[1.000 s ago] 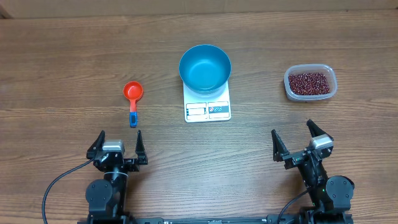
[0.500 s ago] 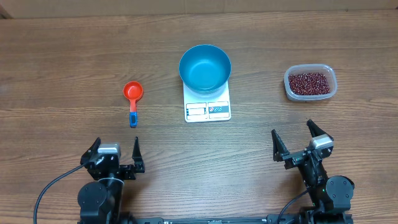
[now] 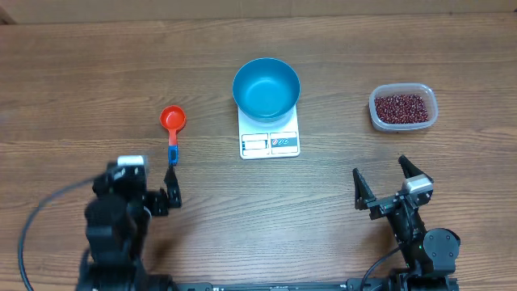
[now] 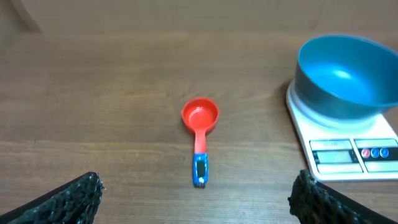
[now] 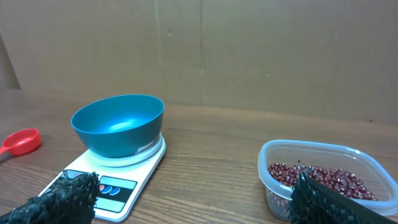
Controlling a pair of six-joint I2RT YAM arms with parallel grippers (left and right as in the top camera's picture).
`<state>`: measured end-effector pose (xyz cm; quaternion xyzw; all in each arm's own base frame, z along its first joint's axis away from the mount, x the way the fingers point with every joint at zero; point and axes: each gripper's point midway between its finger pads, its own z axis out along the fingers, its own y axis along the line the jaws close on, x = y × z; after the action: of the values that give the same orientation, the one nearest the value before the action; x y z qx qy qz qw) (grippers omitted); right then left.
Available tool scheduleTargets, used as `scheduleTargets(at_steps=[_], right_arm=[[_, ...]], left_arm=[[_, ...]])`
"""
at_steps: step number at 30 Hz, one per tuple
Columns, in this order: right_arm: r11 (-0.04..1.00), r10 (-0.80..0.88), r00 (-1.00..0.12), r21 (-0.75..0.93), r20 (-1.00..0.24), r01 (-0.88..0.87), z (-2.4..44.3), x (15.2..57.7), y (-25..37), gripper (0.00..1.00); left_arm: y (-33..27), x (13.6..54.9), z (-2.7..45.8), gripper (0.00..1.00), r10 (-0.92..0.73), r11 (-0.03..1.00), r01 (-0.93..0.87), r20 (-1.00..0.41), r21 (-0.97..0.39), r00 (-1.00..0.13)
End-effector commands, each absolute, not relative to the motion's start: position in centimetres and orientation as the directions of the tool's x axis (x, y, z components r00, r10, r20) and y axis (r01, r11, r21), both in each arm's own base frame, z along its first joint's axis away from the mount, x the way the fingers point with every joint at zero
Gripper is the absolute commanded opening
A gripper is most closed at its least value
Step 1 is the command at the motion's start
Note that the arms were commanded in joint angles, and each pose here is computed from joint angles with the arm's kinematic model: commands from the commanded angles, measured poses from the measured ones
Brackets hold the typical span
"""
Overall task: Scoop item into bowl and weigh 150g on scale
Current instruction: 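Reach the left gripper down to the red scoop's cup rim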
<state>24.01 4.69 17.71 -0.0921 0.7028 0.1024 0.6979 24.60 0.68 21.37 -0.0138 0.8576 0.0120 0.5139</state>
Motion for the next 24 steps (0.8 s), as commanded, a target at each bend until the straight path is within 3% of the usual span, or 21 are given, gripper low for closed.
scheduleTargets(at_steps=[1,14,24], right_arm=[[0.964,0.016,-0.006,0.017,-1.000,-0.264,17.5,24.0,4.5,1.00],[0.964,0.016,-0.006,0.017,-1.000,-0.264,17.5,24.0,4.5,1.00],[0.964,0.016,-0.006,0.017,-1.000,-0.264,17.5,24.0,4.5,1.00]], left_arm=[[1.1,26.1,23.5,1.00,-0.003,0.998,-0.050,-0.859,0.027,-0.512],[1.3,32.8,23.2,0.99,0.059,0.997,0.025,-0.503,0.075,-0.862],[2.5,38.1,16.4,1.00,0.077,0.994,0.046,-0.343,0.098,-0.936]])
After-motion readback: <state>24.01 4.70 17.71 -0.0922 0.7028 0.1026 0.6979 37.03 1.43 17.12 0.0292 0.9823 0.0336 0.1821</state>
